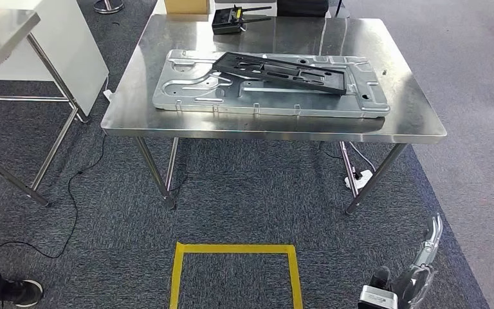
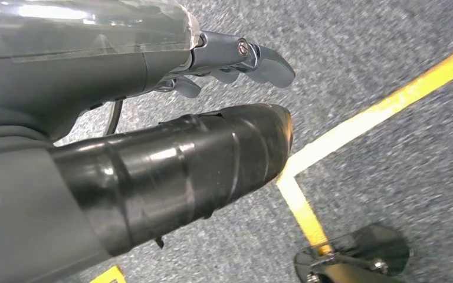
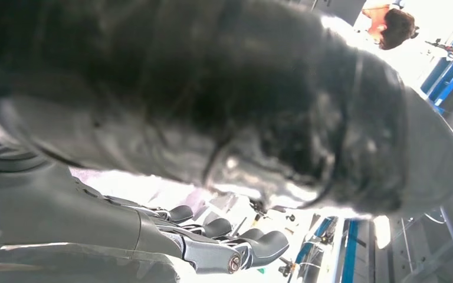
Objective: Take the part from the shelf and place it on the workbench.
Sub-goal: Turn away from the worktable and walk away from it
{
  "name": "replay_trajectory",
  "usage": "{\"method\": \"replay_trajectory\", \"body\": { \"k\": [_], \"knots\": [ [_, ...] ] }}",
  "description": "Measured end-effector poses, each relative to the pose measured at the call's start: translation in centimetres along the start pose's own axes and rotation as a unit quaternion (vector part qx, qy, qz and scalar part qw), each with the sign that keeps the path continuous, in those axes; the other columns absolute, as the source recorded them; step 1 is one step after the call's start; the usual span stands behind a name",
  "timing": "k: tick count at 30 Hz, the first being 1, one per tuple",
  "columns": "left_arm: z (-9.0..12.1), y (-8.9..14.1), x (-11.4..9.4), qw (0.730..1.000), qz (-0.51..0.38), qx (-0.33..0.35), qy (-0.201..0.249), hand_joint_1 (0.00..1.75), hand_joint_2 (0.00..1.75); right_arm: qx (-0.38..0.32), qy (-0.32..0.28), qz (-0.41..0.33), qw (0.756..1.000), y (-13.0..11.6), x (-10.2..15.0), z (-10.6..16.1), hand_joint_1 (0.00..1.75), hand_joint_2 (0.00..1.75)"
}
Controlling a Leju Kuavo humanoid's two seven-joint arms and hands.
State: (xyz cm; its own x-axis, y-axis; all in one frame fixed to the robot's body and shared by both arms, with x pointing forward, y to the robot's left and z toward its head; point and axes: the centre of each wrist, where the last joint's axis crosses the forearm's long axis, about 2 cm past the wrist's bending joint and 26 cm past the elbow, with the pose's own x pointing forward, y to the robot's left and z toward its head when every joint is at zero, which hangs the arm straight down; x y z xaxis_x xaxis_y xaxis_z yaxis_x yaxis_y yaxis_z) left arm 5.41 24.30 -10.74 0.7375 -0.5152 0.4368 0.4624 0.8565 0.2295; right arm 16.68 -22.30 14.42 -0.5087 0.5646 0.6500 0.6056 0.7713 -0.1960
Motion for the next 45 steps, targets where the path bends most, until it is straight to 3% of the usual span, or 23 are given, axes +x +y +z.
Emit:
{"method": "replay_trajectory", "body": {
  "k": [31,37,45],
  "knots": [
    [0.0,0.2,0.0,1.000,0.009,0.005,0.019,0.00,0.00,0.005,0.020,0.013,1.000,-0.3,-0.7,0.2,0.00,0.00],
    [0.0,0.2,-0.1,1.000,0.006,0.004,0.022,0.00,0.00,0.020,0.090,0.043,0.995,-1.1,-3.8,1.1,0.00,0.00],
    [0.0,0.2,-0.2,1.000,0.003,0.000,0.021,0.00,0.00,0.078,0.227,0.121,0.963,-3.0,-12.8,5.2,0.00,0.00]
  ]
}}
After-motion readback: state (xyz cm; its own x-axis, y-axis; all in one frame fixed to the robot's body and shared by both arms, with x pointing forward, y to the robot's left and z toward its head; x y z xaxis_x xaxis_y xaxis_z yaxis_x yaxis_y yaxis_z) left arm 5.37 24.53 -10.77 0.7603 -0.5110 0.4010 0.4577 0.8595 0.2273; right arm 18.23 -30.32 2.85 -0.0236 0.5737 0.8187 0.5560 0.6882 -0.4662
